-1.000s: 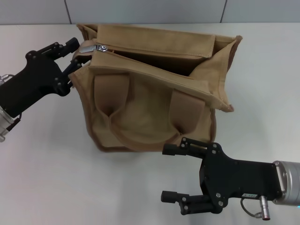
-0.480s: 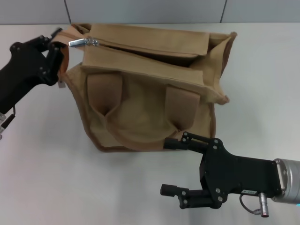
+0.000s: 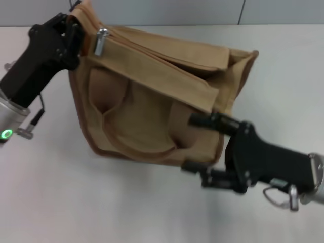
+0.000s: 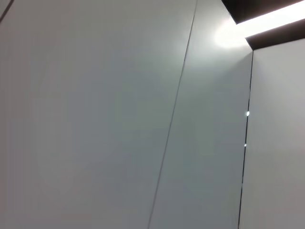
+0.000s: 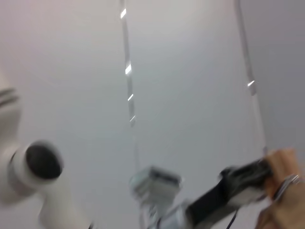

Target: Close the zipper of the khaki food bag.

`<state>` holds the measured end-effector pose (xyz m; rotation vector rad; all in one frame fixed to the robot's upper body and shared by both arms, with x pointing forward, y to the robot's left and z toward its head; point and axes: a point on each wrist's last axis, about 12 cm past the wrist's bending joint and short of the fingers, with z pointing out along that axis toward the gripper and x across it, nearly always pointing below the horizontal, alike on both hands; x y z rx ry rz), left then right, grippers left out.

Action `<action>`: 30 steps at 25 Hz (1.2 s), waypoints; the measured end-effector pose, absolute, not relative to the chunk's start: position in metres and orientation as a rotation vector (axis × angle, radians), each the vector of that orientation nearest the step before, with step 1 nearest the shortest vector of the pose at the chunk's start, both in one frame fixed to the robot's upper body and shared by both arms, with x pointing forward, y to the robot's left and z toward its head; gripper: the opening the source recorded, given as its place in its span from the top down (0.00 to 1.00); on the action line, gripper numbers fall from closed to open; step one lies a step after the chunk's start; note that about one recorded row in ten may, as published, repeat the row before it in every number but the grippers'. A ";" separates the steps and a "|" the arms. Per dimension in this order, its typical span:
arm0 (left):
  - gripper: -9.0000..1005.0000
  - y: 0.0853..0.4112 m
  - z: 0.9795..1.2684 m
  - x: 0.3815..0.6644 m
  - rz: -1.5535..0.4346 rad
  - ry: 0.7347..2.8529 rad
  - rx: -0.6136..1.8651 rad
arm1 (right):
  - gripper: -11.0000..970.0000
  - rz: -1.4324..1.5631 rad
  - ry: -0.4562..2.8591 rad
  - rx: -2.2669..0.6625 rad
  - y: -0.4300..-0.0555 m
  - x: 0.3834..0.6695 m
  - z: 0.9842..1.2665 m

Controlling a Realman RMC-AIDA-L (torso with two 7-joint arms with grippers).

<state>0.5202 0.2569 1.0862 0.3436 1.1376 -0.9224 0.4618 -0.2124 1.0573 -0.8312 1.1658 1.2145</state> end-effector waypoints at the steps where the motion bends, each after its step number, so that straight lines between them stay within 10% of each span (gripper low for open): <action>1: 0.96 0.254 1.086 0.521 -0.937 1.136 0.334 | 0.14 1.225 1.165 -0.788 -0.214 0.465 1.060; 30: 0.94 0.224 1.087 0.520 -1.020 1.101 0.338 | 0.14 1.644 1.395 -0.584 -0.156 0.553 1.115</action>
